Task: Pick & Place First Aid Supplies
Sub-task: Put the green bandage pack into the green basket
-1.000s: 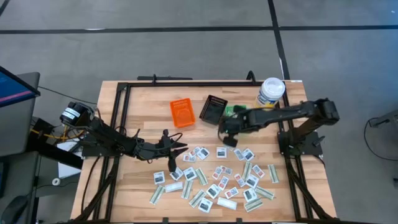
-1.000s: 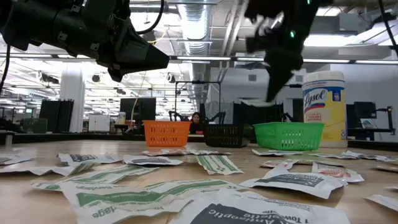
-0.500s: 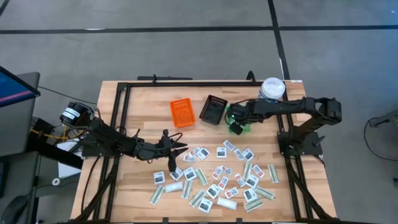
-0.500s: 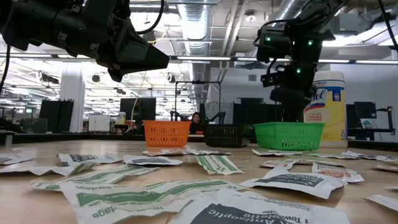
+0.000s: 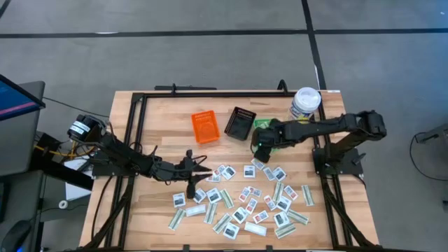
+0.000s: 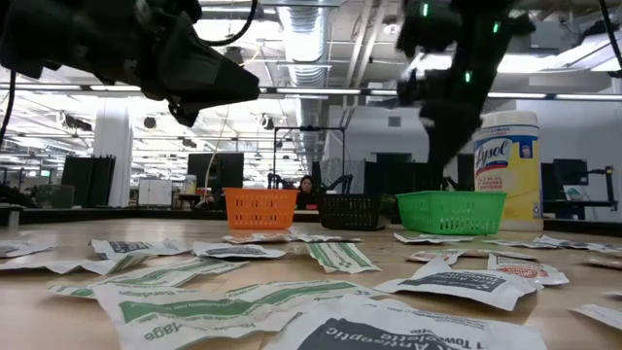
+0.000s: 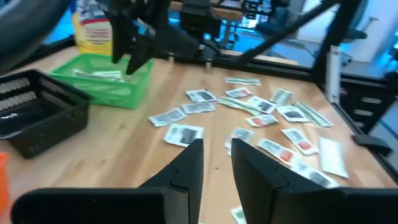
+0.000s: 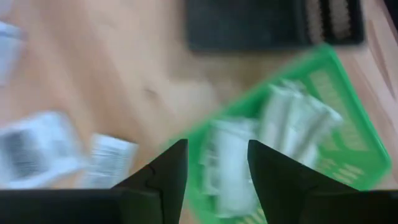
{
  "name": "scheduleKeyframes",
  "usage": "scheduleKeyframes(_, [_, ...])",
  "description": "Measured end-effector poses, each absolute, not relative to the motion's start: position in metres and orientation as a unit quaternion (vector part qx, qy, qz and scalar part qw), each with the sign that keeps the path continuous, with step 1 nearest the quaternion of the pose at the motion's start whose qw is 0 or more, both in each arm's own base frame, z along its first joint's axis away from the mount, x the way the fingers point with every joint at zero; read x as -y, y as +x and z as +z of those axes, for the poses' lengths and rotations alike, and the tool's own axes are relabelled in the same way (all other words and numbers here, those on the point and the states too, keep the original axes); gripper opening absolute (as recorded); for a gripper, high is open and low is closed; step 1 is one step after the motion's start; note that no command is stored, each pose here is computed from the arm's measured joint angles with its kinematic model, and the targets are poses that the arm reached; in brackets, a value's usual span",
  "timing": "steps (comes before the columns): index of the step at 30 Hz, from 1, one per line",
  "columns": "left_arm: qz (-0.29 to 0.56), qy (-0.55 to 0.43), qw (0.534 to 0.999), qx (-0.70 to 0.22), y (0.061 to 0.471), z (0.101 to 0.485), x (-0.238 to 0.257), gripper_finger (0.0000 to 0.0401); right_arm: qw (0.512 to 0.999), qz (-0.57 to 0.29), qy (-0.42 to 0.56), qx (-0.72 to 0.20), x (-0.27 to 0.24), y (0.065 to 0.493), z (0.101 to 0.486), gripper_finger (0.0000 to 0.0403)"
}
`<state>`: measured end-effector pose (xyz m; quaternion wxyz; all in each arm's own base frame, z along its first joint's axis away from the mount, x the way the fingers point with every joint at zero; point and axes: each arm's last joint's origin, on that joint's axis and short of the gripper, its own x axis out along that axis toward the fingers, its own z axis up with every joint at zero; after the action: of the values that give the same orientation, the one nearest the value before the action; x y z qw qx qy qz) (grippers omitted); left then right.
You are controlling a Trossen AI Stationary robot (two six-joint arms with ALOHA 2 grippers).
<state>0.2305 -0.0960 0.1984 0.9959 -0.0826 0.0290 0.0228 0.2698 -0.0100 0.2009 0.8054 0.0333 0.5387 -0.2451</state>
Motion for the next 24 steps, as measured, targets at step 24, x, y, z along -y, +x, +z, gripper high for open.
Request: scheduleKeyframes(24, [-0.015, -0.241, 0.871, -0.427, 0.202, 0.202, 0.169, 0.0136, 0.953, -0.013, -0.047, -0.300, -0.086, 0.223, 0.237, 0.0156])
